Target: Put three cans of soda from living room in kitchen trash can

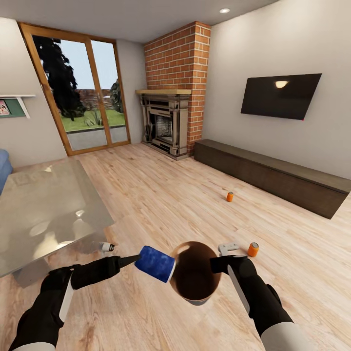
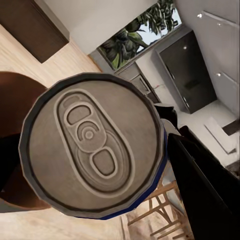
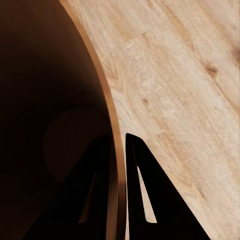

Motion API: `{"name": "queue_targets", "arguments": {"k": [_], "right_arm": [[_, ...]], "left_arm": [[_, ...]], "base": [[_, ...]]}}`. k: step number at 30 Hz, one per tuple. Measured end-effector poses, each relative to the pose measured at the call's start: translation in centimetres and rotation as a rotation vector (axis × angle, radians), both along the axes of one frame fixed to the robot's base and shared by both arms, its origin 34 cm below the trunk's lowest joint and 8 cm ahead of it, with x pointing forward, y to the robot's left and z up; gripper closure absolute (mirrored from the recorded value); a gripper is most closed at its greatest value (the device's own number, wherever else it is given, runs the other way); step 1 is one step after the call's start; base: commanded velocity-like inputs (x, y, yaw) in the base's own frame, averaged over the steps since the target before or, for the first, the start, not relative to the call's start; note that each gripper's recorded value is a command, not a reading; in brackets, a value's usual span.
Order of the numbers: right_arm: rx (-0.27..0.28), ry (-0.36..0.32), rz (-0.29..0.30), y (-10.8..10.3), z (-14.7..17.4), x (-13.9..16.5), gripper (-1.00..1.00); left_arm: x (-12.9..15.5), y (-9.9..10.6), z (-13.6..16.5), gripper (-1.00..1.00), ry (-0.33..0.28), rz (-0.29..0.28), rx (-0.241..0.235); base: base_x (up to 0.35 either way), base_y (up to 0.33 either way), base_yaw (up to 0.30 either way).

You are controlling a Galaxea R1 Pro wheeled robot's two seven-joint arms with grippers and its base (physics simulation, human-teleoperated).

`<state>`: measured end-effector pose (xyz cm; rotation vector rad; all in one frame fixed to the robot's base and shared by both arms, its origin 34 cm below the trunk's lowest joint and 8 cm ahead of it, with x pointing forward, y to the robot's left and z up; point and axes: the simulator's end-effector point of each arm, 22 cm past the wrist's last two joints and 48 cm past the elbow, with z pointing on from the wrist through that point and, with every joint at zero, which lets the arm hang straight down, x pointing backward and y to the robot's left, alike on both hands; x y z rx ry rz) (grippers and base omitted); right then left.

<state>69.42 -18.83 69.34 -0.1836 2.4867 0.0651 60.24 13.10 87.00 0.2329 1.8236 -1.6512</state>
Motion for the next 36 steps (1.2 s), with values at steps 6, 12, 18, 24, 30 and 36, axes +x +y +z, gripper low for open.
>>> {"name": "queue_targets", "arguments": {"k": [6, 12, 18, 24, 30, 36], "right_arm": [[-0.005, -0.001, 0.003, 0.1, 0.0, 0.0, 1.0], [-0.019, -0.002, 0.05, 1.7, -0.1, -0.3, 1.0], [-0.032, -0.005, 0.075, 2.5, 0.0, -0.4, 1.0], [-0.03, -0.004, 0.079, 2.6, -0.1, -0.4, 1.0], [-0.029, -0.004, 0.079, 2.6, -0.1, -0.4, 1.0], [-0.03, -0.003, 0.079, 2.6, -0.1, -0.4, 1.0]], "left_arm": [[-0.1, -1.2, 0.3, 1.0, 0.0, -0.01, -0.024], [-0.4, -2.6, 0.6, 1.0, -0.001, -0.028, -0.043], [-0.8, -4.0, 0.7, 1.0, -0.002, -0.057, -0.046], [0.1, -4.0, -0.8, 1.0, 0.017, -0.016, 0.018], [0.8, -4.9, -2.1, 1.0, 0.008, 0.007, 0.081], [1.3, -5.0, -3.1, -1.0, 0.01, 0.033, 0.134]], "base": [[0.0, 0.0, 0.0], [0.0, 0.0, 0.0], [0.0, 0.0, 0.0], [0.0, 0.0, 0.0], [0.0, 0.0, 0.0], [0.0, 0.0, 0.0]]}}
